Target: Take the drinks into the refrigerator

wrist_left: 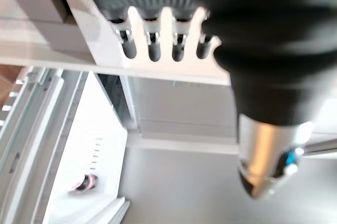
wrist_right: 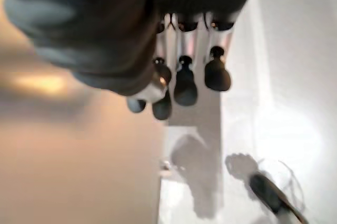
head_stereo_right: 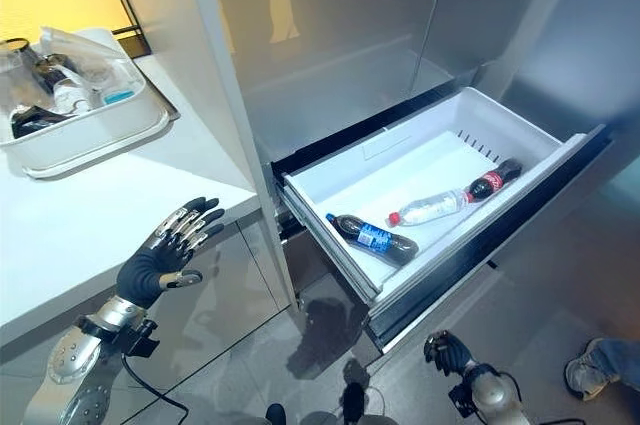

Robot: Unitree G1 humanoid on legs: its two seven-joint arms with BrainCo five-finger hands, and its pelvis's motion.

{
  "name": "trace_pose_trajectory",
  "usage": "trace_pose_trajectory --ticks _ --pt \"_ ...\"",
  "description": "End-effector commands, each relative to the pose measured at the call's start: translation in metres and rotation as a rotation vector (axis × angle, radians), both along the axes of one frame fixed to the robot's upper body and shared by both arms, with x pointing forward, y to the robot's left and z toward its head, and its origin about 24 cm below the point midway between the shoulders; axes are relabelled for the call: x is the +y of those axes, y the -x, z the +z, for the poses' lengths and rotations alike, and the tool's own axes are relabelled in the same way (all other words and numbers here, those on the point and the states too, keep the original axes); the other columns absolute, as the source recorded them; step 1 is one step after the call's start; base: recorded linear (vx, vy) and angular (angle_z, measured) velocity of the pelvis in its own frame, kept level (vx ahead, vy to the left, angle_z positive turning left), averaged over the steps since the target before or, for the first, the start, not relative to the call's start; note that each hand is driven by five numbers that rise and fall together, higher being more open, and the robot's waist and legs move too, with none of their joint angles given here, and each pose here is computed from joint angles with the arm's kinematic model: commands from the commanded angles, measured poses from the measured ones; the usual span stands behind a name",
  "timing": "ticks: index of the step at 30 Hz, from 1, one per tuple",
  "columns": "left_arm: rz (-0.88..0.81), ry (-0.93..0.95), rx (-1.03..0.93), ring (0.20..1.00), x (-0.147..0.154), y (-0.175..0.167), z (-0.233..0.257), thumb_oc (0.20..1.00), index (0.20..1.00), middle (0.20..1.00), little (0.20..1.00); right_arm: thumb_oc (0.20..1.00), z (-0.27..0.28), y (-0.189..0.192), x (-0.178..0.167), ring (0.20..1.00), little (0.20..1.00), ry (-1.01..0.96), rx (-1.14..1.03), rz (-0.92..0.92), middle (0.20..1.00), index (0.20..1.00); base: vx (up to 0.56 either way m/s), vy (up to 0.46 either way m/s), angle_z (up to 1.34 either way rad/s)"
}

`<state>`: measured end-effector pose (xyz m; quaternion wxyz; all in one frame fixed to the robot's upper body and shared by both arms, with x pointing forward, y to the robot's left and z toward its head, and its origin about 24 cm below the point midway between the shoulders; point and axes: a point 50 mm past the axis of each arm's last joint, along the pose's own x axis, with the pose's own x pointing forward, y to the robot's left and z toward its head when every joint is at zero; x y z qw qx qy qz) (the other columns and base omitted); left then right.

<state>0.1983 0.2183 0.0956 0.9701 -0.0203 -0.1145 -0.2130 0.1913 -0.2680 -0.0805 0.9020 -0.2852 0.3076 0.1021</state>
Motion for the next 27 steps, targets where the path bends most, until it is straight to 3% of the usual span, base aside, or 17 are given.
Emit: trace_pose_trajectory --ticks 1,16,26,27 --pt "-0.084 0.013 -0.098 1.0 -0.013 -0.003 0.019 1.0 1.0 1.0 1.0 0.2 0.046 -0.052 0.003 0.2 0.2 0.047 -0.215 0.111 0.2 0.2 0.02 -0.023 0.06" --pt "-0.101 0.021 -0.083 1.0 -0.014 -0.001 0.02 1.0 1.0 1.0 1.0 0.2 0.156 -0.106 0.017 0.2 0.2 0.061 -0.644 0.257 0.2 0.2 0.0 -0.009 0.06" --pt "-0.121 0.049 -0.094 1.0 -0.017 -0.003 0.024 1.0 1.0 1.0 1.0 0.2 0.192 -0.145 0.054 0.2 0.2 0.034 -0.756 0.333 0.2 0.2 -0.01 -0.001 0.02" --pt "-0.118 0.058 -0.097 1.0 -0.017 -0.005 0.025 1.0 1.0 1.0 1.0 0.2 0.193 -0.155 0.071 0.2 0.2 0.009 -0.745 0.361 0.2 0.2 0.0 0.0 0.0"
